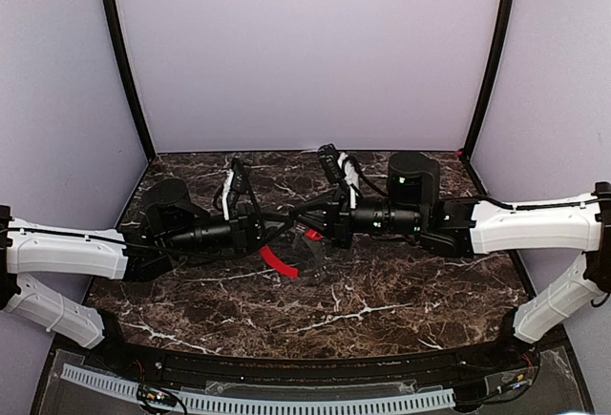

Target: Remove the keys from the keyring

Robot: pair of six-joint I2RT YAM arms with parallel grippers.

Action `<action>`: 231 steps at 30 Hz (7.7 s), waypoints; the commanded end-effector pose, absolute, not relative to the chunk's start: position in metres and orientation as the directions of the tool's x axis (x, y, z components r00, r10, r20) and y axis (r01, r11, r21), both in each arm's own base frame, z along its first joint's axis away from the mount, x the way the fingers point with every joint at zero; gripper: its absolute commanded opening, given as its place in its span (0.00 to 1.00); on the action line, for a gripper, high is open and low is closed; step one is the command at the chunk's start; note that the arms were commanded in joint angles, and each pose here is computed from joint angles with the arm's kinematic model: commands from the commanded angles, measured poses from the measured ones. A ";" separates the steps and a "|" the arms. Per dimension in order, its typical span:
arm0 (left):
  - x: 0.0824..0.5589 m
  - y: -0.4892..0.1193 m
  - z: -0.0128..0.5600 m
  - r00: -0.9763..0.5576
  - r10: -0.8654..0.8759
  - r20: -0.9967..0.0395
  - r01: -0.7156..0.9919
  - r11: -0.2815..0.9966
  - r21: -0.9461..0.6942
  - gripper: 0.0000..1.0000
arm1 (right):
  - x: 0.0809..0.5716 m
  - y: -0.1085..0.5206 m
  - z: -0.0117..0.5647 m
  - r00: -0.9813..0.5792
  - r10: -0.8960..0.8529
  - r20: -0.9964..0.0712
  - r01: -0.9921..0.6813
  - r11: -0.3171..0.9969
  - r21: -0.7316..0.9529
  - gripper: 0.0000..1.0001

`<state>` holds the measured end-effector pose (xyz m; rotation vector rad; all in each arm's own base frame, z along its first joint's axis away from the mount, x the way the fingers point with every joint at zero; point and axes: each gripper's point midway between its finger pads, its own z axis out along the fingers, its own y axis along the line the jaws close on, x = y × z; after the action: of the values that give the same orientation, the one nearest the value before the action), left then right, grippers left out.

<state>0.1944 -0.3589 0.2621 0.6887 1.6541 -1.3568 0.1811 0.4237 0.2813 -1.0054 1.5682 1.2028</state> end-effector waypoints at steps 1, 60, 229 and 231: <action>0.187 -0.357 0.284 -0.434 -0.150 -0.888 0.866 0.204 -0.457 0.00 | 0.167 0.426 0.298 -0.232 -0.032 -0.972 -0.967 0.112 0.227 0.00; 0.165 -0.382 0.273 -0.348 0.145 -0.926 0.937 0.070 -0.341 0.17 | 0.162 0.401 0.289 -0.264 -0.194 -0.945 -0.959 -0.051 0.278 0.00; 0.140 -0.354 0.312 -0.285 -0.135 -0.949 0.958 -0.052 -0.281 0.04 | 0.135 0.417 0.321 -0.261 0.104 -0.960 -0.962 -0.110 0.250 0.00; 0.140 -0.354 0.312 -0.284 -0.133 -0.950 0.959 -0.046 -0.280 0.23 | 0.136 0.416 0.320 -0.239 0.085 -0.967 -0.969 -0.091 0.231 0.00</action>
<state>0.1477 -0.3595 0.2955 0.9590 1.3722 -1.4996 0.1372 0.4184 0.3080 -1.0502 1.3097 1.5389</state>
